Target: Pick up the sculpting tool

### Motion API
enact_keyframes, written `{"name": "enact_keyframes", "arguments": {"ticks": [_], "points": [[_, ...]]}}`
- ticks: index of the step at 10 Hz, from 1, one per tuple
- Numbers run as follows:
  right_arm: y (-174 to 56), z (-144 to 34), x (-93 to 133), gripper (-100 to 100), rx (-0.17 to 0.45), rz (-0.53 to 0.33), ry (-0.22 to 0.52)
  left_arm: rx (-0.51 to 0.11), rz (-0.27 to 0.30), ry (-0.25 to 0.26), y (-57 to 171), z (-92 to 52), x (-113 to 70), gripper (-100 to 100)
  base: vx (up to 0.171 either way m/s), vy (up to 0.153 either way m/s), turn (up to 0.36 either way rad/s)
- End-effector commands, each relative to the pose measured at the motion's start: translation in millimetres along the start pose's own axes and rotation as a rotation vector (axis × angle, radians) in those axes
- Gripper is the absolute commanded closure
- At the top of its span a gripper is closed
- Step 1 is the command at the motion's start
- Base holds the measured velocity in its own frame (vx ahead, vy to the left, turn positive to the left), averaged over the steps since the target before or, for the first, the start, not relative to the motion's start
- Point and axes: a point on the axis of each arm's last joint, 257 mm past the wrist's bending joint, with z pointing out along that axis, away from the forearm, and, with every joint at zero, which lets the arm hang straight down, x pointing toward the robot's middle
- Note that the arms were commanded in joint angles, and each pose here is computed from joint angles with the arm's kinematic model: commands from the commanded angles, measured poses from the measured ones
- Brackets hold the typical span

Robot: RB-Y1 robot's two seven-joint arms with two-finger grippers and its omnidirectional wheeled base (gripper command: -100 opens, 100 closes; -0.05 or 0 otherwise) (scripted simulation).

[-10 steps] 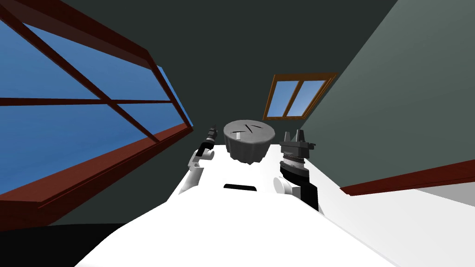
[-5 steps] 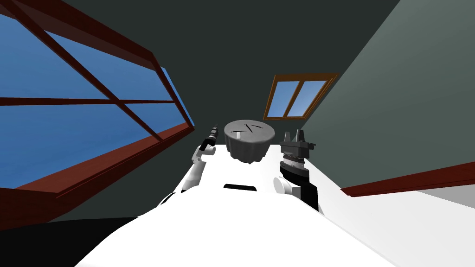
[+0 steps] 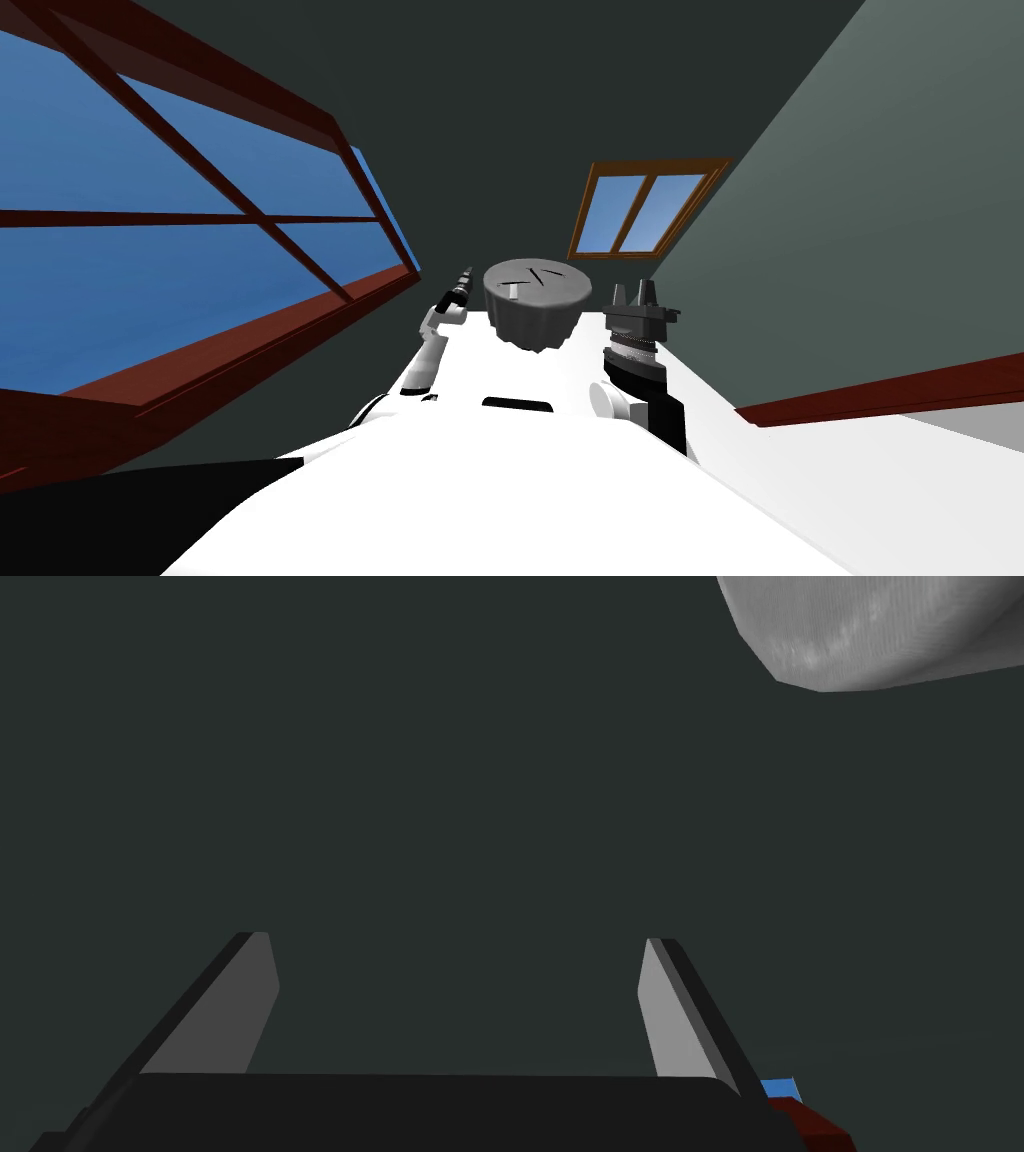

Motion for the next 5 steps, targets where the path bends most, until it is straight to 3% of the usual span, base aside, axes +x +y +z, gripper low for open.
{"name": "enact_keyframes", "arguments": {"ticks": [1,5], "points": [[0.0,0.0,0.0,0,0.000,0.000,0.000,-0.049,0.003,0.000,8.6,13.0,-5.6,-100,-0.008,-0.042,0.023],[0.0,0.0,0.0,0,0.000,0.000,0.000,-0.130,0.000,0.012,22.6,34.9,-4.3,-100,-0.009,-0.041,0.014]]}}
